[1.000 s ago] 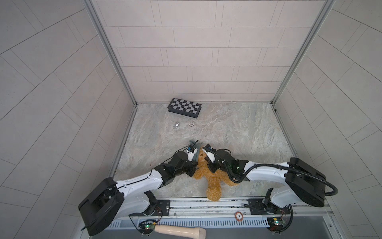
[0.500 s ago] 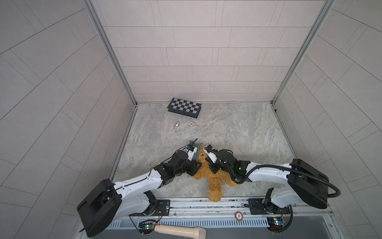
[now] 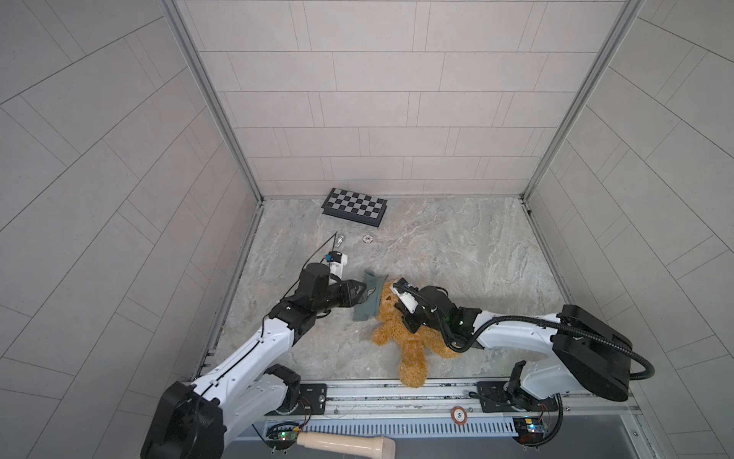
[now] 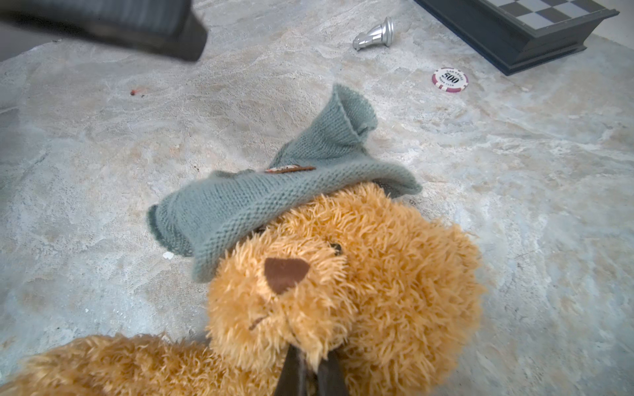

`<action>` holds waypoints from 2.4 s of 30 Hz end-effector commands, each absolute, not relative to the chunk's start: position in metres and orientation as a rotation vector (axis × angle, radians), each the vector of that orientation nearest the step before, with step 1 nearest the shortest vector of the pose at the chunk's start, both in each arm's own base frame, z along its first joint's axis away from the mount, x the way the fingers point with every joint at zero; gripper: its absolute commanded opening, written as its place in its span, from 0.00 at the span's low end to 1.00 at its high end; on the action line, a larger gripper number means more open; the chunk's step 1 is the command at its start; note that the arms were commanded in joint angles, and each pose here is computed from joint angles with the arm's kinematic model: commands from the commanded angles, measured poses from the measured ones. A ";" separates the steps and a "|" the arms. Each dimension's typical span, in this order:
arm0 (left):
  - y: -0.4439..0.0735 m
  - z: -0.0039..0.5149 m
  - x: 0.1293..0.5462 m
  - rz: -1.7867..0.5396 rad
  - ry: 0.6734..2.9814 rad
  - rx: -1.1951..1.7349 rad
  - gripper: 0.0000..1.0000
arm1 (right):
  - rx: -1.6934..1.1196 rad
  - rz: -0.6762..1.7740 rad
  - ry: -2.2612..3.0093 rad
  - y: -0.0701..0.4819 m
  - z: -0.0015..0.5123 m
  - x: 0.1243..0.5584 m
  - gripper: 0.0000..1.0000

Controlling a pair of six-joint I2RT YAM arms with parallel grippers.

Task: Dress the teddy bear
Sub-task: 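Open the left gripper and draw it back from the sweater, then return, then grasp the sweater's neck edge with the left gripper near the bear's head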

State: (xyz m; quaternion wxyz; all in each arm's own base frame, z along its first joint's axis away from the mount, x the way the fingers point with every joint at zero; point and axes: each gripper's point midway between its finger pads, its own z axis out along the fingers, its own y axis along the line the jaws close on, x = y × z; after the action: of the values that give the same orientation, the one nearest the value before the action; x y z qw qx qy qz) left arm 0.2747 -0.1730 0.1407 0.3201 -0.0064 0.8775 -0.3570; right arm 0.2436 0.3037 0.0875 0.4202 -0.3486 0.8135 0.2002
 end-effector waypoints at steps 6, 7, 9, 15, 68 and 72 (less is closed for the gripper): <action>-0.166 0.089 0.302 -1.076 2.512 -0.241 0.04 | -0.951 0.470 2.132 0.289 0.057 0.228 0.00; -0.169 0.088 0.303 -1.097 2.519 -0.235 0.03 | -0.953 0.468 2.136 0.289 0.056 0.228 0.00; -0.172 0.082 0.300 -1.105 2.555 -0.213 0.00 | -0.953 0.467 2.137 0.289 0.056 0.229 0.00; -0.174 0.060 0.296 -1.108 2.626 -0.219 0.00 | -0.943 0.483 2.138 0.291 0.055 0.230 0.00; -0.235 0.070 0.257 -1.435 2.603 -0.044 0.47 | -0.968 0.505 2.127 0.299 0.053 0.231 0.00; -0.250 0.077 0.256 -1.468 2.609 0.033 0.44 | -0.973 0.504 2.126 0.300 0.051 0.232 0.00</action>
State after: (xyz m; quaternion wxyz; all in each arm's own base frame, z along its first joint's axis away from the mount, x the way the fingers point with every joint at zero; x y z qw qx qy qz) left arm 0.2585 -0.2341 0.0670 0.0812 -0.0248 0.8760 -0.4748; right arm 0.2464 0.3078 0.0830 0.4166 -0.3518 0.8107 0.2129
